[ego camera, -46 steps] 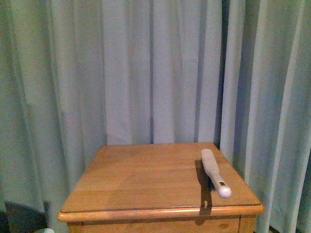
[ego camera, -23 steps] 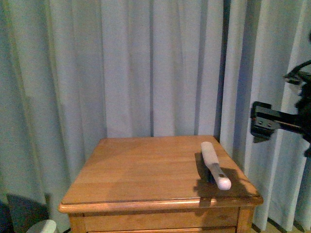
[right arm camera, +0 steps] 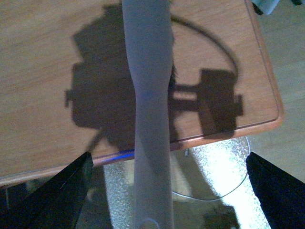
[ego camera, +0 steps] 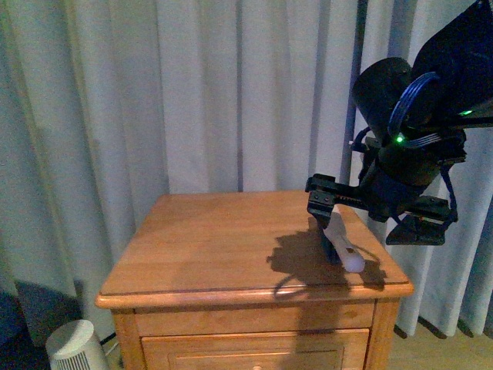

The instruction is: Clean up trash

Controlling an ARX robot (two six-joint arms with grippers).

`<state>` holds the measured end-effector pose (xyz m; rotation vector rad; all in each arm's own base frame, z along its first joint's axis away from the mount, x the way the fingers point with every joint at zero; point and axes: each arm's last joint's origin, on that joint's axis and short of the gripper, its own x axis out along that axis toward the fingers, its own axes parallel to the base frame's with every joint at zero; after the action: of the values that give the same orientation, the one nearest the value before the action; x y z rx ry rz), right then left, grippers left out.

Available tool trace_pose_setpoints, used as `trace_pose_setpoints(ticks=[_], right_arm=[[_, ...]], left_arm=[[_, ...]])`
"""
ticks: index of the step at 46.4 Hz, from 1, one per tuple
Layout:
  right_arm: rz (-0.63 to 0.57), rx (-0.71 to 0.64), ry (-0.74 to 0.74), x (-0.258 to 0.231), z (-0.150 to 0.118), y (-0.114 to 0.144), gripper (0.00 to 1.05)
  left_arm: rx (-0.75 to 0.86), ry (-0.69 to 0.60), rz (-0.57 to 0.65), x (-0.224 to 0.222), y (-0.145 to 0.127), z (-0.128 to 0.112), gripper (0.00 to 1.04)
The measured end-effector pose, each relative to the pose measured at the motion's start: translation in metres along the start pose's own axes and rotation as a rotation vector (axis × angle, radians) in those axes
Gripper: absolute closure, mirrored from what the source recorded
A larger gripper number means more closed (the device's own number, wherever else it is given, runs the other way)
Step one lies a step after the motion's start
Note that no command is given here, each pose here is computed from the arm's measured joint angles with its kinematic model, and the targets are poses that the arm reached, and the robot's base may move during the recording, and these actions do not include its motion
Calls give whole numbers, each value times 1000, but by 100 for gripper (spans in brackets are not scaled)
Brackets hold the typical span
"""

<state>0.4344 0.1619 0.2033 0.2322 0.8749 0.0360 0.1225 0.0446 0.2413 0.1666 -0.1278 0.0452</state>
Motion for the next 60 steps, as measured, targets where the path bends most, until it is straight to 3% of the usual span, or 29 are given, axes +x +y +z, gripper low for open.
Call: trace_pose_setpoints(ticks=[26, 46, 53, 60], right_arm=[[-19, 26, 87, 48, -22, 16, 8], [-31, 26, 37, 49, -20, 11, 84], [-29, 11, 3, 43, -21, 9, 85], [-45, -39, -129, 20, -16, 6, 85]], left_arm=[[0, 0, 0, 0, 0, 0, 77], [0, 0, 0, 0, 0, 0, 77], [0, 0, 0, 0, 0, 0, 77], [0, 0, 0, 0, 0, 0, 77]])
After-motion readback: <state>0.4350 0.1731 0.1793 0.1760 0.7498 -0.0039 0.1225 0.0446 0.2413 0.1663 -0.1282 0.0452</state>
